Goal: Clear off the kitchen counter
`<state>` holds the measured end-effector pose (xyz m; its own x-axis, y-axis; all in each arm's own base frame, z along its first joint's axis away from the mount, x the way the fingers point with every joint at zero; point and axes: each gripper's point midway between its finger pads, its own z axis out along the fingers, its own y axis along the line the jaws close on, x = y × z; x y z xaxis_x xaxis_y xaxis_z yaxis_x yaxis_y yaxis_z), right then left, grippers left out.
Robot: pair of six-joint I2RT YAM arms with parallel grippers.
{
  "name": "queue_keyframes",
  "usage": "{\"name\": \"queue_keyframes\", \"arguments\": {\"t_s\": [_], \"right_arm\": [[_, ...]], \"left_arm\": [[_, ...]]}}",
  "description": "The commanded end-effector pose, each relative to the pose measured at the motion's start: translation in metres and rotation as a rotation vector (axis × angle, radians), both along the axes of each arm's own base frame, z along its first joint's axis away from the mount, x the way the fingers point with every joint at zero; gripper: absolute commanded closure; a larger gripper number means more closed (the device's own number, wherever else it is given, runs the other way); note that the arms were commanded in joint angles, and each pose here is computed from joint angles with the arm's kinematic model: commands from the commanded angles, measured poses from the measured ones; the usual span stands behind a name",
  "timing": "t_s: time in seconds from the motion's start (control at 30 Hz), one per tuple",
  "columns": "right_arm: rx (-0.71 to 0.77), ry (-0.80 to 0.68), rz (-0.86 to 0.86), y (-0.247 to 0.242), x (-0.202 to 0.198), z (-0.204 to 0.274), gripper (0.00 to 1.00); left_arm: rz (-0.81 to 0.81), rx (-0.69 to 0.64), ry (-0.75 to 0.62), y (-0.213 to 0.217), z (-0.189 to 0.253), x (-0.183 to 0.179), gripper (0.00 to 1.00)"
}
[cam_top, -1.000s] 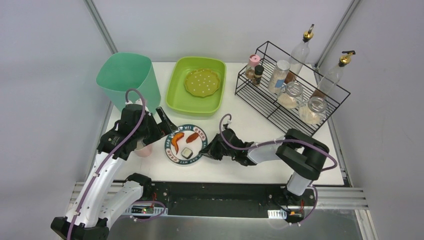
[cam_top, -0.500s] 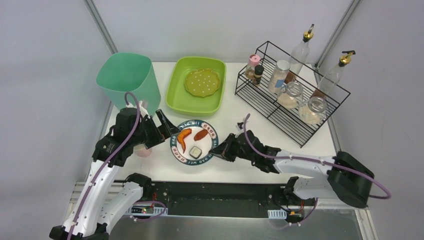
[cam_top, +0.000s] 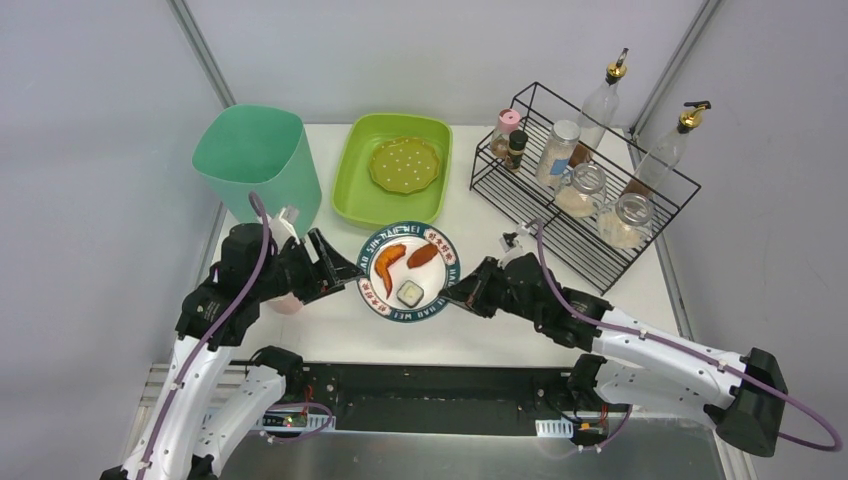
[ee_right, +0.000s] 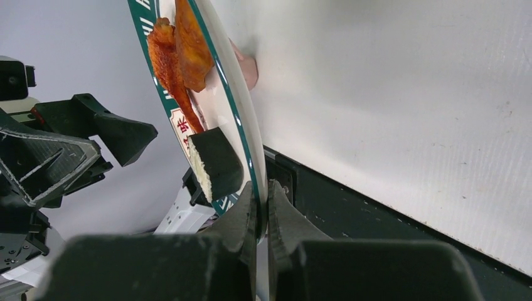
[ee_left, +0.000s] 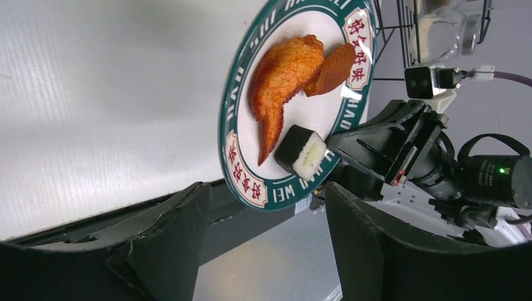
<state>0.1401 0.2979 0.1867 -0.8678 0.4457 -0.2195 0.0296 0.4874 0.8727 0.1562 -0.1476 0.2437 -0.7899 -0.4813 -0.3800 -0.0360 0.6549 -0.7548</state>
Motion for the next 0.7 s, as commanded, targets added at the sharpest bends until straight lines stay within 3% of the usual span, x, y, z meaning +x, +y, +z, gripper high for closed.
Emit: {"name": "queue_keyframes", "arguments": {"t_s": [0.0, 0.67], "right_arm": [[0.128, -0.063, 0.007, 0.006, 0.002, 0.058, 1.00], [0.215, -0.047, 0.076, 0.003, -0.018, 0.106, 1.00]], "left_arm": [[-0.044, -0.078, -0.049, -0.010, 0.022, -0.007, 0.34], [-0.091, -0.097, -0.063, -0.013, 0.016, -0.017, 0.45]]}}
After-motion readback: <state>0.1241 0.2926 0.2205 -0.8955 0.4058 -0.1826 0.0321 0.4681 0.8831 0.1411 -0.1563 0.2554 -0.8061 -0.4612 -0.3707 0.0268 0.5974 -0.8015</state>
